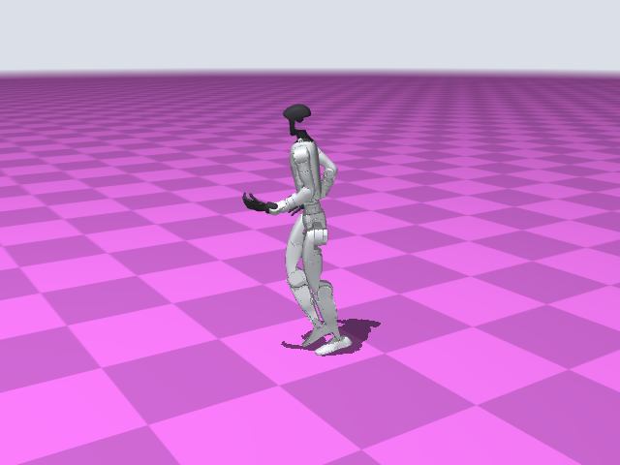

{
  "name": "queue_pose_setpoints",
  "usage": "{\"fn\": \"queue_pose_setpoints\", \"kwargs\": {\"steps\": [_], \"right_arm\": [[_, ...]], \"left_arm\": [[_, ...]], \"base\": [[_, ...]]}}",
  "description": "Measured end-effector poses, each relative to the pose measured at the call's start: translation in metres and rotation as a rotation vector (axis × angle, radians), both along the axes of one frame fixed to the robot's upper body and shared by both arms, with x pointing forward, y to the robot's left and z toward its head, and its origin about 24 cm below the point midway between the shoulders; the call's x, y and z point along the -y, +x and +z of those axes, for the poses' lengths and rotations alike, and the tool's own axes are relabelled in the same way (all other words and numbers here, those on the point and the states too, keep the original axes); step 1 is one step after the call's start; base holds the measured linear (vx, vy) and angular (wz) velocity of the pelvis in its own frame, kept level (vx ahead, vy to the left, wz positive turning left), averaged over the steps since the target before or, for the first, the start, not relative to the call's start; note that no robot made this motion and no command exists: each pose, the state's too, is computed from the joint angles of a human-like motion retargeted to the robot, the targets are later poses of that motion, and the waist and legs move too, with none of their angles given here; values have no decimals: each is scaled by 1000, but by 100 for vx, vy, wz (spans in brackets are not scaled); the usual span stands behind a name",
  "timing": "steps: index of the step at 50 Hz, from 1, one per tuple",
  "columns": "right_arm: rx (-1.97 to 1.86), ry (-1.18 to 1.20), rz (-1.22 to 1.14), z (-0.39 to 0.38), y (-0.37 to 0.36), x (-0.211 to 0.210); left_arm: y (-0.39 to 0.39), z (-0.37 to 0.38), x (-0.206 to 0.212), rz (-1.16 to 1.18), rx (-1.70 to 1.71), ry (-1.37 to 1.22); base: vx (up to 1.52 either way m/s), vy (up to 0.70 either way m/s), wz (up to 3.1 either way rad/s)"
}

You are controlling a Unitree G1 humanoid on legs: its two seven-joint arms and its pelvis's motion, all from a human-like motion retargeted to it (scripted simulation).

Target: Walk run

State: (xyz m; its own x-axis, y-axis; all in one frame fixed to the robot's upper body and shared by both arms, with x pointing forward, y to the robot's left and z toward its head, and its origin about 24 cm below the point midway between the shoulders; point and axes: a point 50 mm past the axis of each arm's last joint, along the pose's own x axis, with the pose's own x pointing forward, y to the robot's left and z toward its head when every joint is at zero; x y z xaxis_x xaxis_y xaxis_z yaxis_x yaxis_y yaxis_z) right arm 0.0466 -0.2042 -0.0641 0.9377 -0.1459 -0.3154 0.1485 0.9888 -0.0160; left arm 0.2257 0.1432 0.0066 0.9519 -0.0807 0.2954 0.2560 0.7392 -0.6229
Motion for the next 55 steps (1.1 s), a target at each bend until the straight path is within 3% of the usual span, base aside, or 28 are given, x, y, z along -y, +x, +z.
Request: {"fn": "queue_pose_setpoints", "kwargs": {"steps": [3, 7, 12, 17, 23, 30, 39, 46, 55], "right_arm": [[-107, 15, -82, -2, -41, 11], [-99, 11, -81, 0, -39, 13], [97, 50, -34, 6, 34, -15], [464, 175, 53, 57, 144, -44], [793, 85, 193, 130, 185, -60], [729, -154, 218, 126, 180, -35], [189, -93, 89, 17, 83, -18], [-33, -147, 148, 1, 16, 6], [120, -177, -38, 15, 58, -4]], "left_arm": [[-1, 9, -9, 24, 46, 14], [-8, 10, -31, 27, 55, 69], [-33, -6, -57, 2, -24, 167], [-59, -33, -53, 51, -150, 177], [-96, -46, -53, 113, -232, 196], [-92, -45, -44, 36, -247, 255], [-26, -23, -31, -54, -105, 175], [-4, -1, -22, -41, 6, 84], [-16, -2, -43, -52, 17, 118]], "base": [[119, -58, 70], [105, -50, -38], [126, -56, -131], [105, -33, -137], [115, -28, -173], [128, -15, -117], [118, -24, -27], [105, -36, 12], [112, -34, -54]]}}
